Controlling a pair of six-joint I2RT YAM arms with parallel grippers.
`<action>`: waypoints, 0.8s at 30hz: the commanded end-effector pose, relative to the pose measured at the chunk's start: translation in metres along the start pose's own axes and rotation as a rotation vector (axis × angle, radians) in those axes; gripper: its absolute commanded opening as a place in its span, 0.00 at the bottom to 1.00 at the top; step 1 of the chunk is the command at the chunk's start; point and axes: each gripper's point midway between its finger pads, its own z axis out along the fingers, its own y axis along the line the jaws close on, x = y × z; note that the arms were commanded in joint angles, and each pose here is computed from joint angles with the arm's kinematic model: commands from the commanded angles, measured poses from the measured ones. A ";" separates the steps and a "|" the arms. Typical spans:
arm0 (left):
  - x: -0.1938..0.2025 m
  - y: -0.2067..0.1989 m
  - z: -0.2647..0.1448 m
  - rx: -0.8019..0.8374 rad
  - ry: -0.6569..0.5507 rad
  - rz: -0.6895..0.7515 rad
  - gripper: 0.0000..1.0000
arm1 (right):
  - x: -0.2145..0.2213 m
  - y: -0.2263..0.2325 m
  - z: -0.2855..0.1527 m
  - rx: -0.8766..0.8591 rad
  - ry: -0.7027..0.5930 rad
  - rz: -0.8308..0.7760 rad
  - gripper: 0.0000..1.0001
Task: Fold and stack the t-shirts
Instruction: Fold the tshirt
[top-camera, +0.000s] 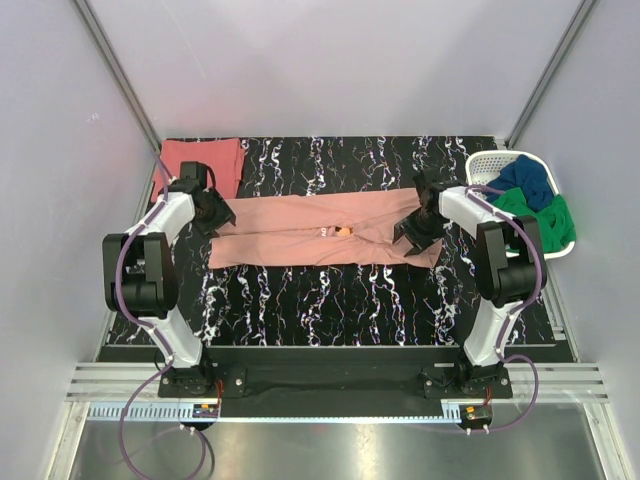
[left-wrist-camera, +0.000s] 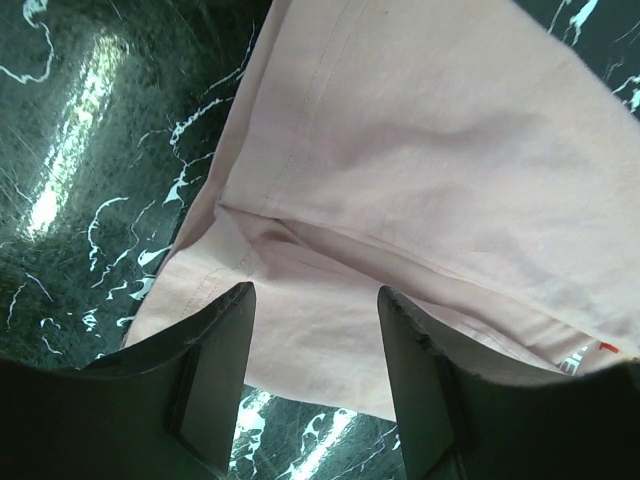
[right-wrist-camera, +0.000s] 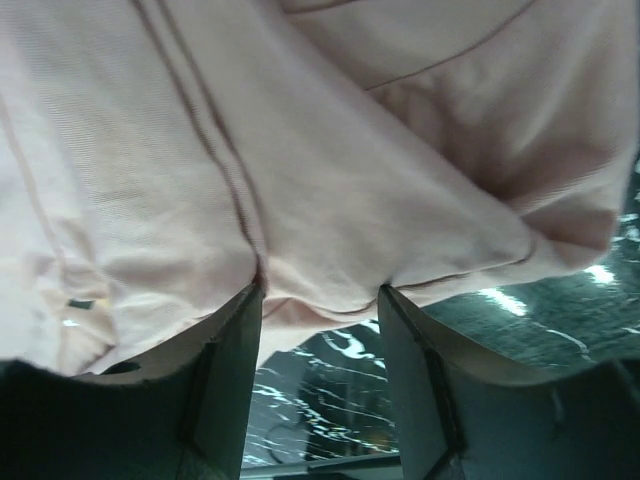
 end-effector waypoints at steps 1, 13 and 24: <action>-0.004 -0.012 -0.006 0.066 -0.030 0.007 0.57 | -0.003 0.033 -0.021 -0.129 -0.044 0.066 0.56; 0.003 -0.011 0.005 0.056 -0.002 -0.007 0.57 | -0.002 0.040 -0.023 -0.127 -0.095 0.110 0.55; 0.001 -0.009 0.000 0.048 -0.018 -0.010 0.56 | -0.008 0.049 -0.020 -0.150 -0.136 0.148 0.52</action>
